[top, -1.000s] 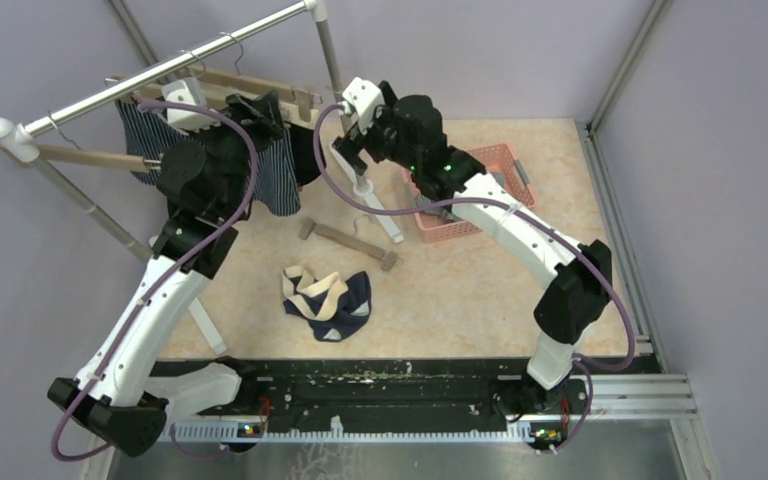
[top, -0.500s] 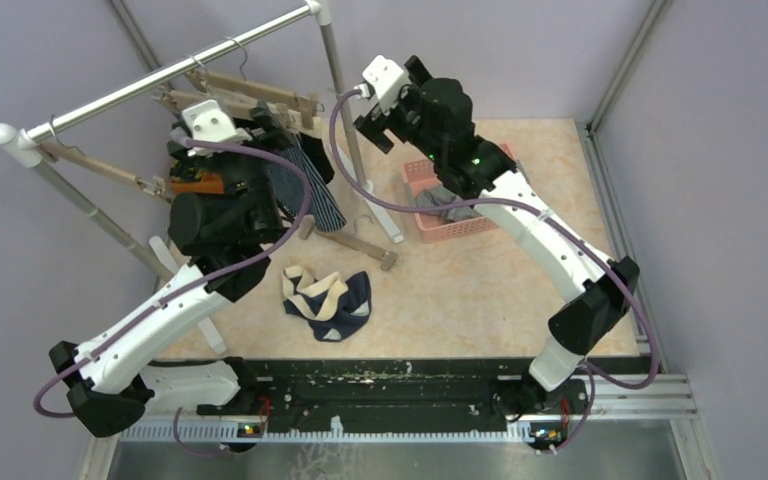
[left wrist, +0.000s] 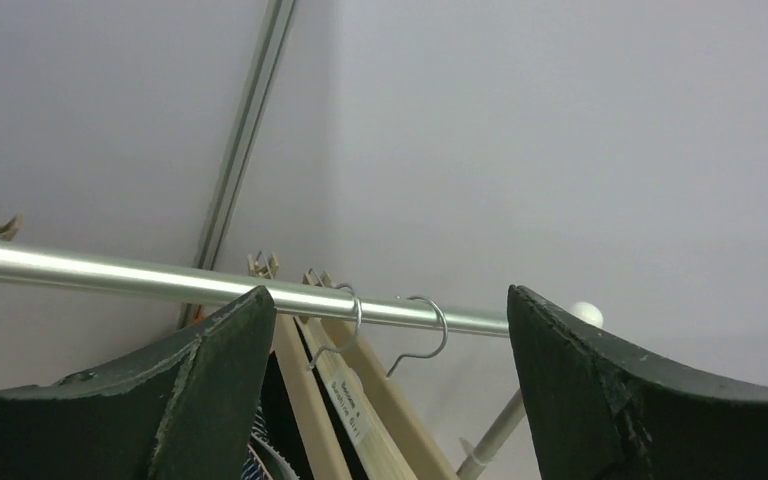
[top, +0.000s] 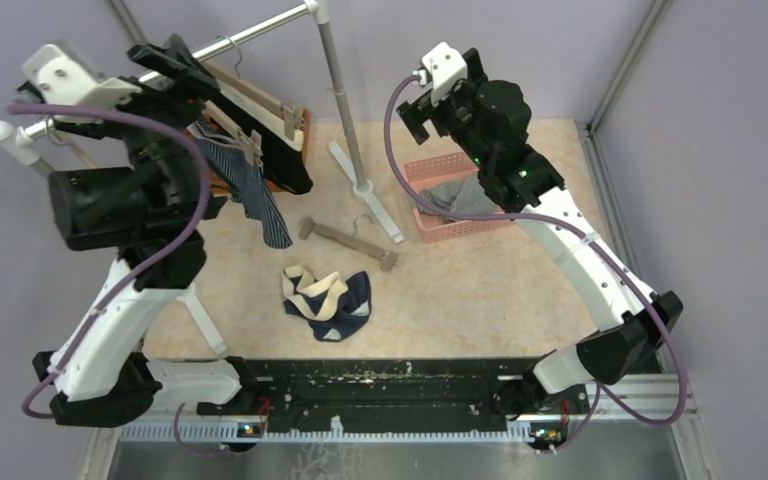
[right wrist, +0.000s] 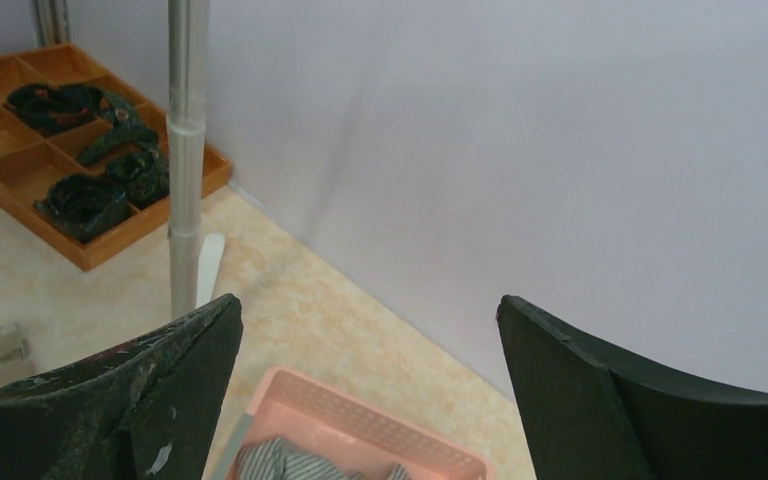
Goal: Remove the underwear clipped to the hanger
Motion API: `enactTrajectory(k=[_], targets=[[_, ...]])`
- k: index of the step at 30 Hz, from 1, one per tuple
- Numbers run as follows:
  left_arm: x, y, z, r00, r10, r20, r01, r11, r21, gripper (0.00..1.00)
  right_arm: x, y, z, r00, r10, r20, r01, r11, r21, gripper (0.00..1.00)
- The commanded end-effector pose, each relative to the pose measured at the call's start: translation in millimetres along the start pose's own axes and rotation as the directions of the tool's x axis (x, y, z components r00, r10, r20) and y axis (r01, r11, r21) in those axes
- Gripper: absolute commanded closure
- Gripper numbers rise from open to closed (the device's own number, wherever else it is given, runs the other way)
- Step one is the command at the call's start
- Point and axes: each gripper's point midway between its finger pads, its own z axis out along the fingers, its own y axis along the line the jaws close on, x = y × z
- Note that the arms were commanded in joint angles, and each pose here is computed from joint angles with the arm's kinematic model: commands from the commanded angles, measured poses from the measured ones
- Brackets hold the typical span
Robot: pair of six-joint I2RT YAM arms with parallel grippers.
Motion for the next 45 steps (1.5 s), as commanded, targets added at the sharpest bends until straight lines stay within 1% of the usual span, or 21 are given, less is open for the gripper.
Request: enactTrajectory(k=[1, 4, 8, 9, 11, 13, 17, 18, 20, 22, 26, 29, 31, 33, 35, 40, 42, 45], targets=[[-3.2, 19.1, -7.3, 0.994, -0.062, -0.087, 0.060, 0.998, -0.030, 0.10, -13.2, -8.6, -10.3, 0.996, 0.045, 0.074, -0.049, 0.997, 0.055, 0.01], [-2.5, 31.4, -9.1, 0.992, -0.039, -0.119, 0.027, 0.995, -0.097, 0.10, -12.5, -7.2, -17.3, 0.995, 0.061, 0.085, -0.065, 0.996, 0.053, 0.01], [-2.7, 36.8, -8.5, 0.986, 0.080, -0.149, -0.105, 0.980, -0.168, 0.08, -6.2, -3.4, -27.0, 0.992, 0.076, 0.099, -0.082, 0.995, 0.052, 0.01], [-1.3, 37.6, -9.2, 0.987, 0.070, -0.147, -0.097, 0.978, -0.187, 0.08, -3.4, -2.8, -29.4, 0.992, 0.076, 0.097, -0.082, 0.995, 0.054, 0.01], [2.5, 45.6, -12.2, 0.979, 0.121, -0.164, -0.155, 0.964, -0.215, 0.08, 0.0, -3.2, -35.6, 0.992, 0.075, 0.098, -0.082, 0.995, 0.063, 0.01], [4.5, 51.7, -15.3, 0.976, 0.119, -0.180, -0.161, 0.958, -0.239, 0.07, 2.6, -4.3, -41.6, 0.992, 0.074, 0.097, -0.082, 0.994, 0.073, 0.01], [14.7, 58.2, -23.6, 0.961, 0.126, -0.247, -0.191, 0.947, -0.259, 0.07, 12.8, -4.6, -47.5, 0.994, 0.067, 0.084, -0.075, 0.993, 0.093, 0.01], [15.2, 62.6, -26.5, 0.964, 0.085, -0.251, -0.155, 0.950, -0.272, 0.07, 14.8, -4.6, -48.6, 0.995, 0.065, 0.081, -0.072, 0.993, 0.096, 0.01], [20.0, 71.5, -32.5, 0.957, 0.076, -0.280, -0.157, 0.947, -0.280, 0.08, 17.7, -4.7, -51.6, 0.996, 0.056, 0.076, -0.063, 0.993, 0.100, 0.01], [23.5, 75.2, -36.9, 0.947, 0.098, -0.306, -0.185, 0.946, -0.267, 0.09, 18.8, -6.0, -54.4, 0.996, 0.049, 0.072, -0.057, 0.993, 0.107, 0.01], [24.7, 75.0, -42.7, 0.941, 0.101, -0.324, -0.182, 0.955, -0.233, 0.10, 20.8, -6.2, -54.3, 0.997, 0.043, 0.065, -0.050, 0.993, 0.110, 0.01], [23.5, 79.7, -44.9, 0.947, 0.060, -0.314, -0.138, 0.962, -0.235, 0.08, 24.1, -3.5, -54.7, 0.997, 0.041, 0.063, -0.047, 0.994, 0.102, 0.01], [34.3, 83.8, -51.9, 0.948, 0.040, -0.317, -0.115, 0.968, -0.221, 0.07, 26.8, -4.4, -55.6, 0.997, 0.038, 0.062, -0.045, 0.993, 0.113, 0.01], [43.3, 87.8, -58.1, 0.947, 0.036, -0.320, -0.105, 0.974, -0.202, 0.06, 27.7, -4.3, -54.3, 0.997, 0.035, 0.063, -0.042, 0.992, 0.115, 0.01], [46.3, 87.4, -59.8, 0.946, 0.061, -0.318, -0.124, 0.976, -0.181, 0.06, 26.6, -3.1, -51.7, 0.997, 0.035, 0.067, -0.043, 0.993, 0.109, 0.01], [36.6, 83.9, -57.2, 0.939, 0.135, -0.317, -0.187, 0.973, -0.138, 0.06, 24.0, 1.3, -43.6, 0.996, 0.036, 0.082, -0.043, 0.995, 0.087, 0.01], [32.0, 82.3, -57.9, 0.937, 0.125, -0.327, -0.174, 0.977, -0.124, 0.06, 23.4, 2.6, -41.2, 0.996, 0.036, 0.086, -0.043, 0.996, 0.081, 0.01], [26.4, 64.1, -67.0, 0.915, 0.128, -0.382, -0.148, 0.989, -0.022, 0.05, 22.9, 2.2, -38.0, 0.995, 0.036, 0.090, -0.044, 0.995, 0.084, 0.01]])
